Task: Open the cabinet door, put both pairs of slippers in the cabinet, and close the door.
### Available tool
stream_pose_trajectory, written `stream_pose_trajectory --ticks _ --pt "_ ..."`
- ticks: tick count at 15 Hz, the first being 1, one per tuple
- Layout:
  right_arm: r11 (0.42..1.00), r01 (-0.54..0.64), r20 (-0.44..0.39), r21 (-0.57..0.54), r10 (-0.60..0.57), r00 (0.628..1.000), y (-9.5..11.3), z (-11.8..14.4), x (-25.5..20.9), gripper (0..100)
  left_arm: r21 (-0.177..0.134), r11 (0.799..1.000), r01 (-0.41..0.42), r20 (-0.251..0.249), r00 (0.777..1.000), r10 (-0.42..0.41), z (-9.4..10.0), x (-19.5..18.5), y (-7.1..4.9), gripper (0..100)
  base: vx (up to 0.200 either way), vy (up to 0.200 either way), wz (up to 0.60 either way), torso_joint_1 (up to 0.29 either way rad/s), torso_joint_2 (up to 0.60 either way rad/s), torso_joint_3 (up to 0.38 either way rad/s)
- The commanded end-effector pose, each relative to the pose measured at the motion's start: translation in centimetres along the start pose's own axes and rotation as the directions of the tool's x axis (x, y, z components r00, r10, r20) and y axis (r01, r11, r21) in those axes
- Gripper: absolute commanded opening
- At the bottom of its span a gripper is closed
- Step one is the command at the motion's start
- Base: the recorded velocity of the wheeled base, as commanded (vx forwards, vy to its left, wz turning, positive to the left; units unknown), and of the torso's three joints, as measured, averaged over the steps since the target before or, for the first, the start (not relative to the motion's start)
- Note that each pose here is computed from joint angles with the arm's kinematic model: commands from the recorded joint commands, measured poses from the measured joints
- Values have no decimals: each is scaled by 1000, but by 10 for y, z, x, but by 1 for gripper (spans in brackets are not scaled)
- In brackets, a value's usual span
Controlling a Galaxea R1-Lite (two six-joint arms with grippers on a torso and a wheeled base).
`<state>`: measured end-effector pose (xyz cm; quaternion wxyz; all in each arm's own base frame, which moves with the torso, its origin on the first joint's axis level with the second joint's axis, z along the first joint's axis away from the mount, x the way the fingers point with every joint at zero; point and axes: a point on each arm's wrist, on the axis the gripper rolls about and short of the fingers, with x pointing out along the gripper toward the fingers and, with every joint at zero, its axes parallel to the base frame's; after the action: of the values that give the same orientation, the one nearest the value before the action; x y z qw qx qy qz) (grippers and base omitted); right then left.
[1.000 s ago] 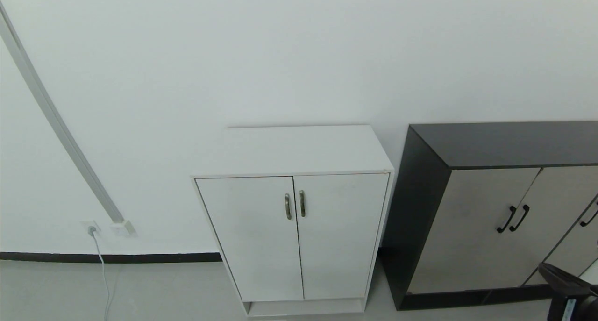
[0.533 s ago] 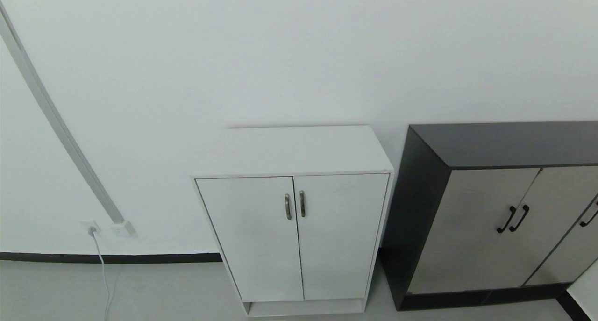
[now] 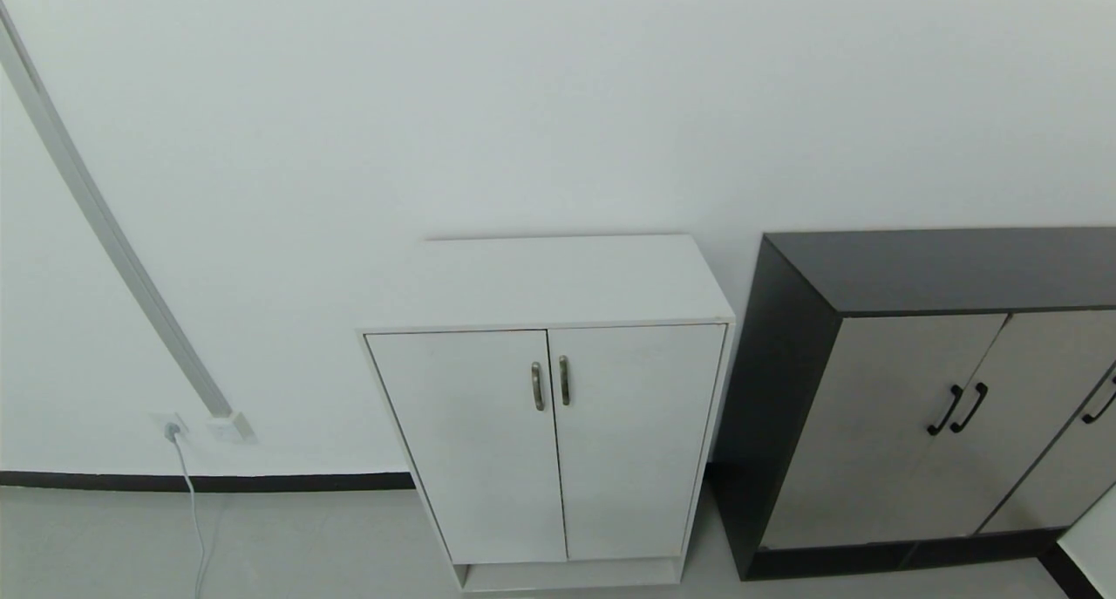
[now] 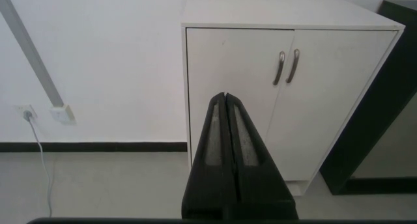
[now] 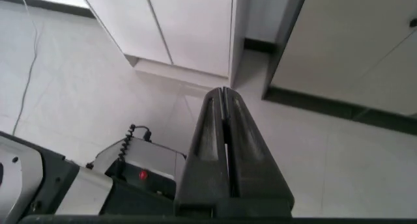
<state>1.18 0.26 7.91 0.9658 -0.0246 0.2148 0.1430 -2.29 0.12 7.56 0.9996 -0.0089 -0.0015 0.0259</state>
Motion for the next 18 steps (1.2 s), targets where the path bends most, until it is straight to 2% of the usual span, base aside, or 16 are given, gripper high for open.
stream_pose_trajectory --ticks 1,4,5,8,14,18 --pt "990 131 23 49 -133 991 -2 -1 -2 0 -1 1000 0 -1 1000 0 0 0 0 0 0 0 0 0 0 0" --pt "948 293 45 129 -300 953 -3 -2 -6 0 -1 1000 0 -1 1000 0 0 0 0 0 0 0 0 0 0 0" --pt "928 341 100 148 -358 929 -2 -4 -10 0 -1 1000 0 -3 1000 0 0 0 0 0 0 0 0 0 0 0" --pt "929 336 227 155 -364 903 1 -10 -19 0 -1 1000 0 -3 1000 0 0 0 0 0 0 0 0 0 0 0" --pt "930 326 382 168 -367 848 5 -17 -29 0 -2 1000 0 -1 1000 0 0 0 0 0 0 0 0 0 0 0" --pt "933 328 397 150 -361 844 6 -18 -30 0 2 1000 1 -1 1000 -1 0 0 0 0 0 0 0 0 0 0"
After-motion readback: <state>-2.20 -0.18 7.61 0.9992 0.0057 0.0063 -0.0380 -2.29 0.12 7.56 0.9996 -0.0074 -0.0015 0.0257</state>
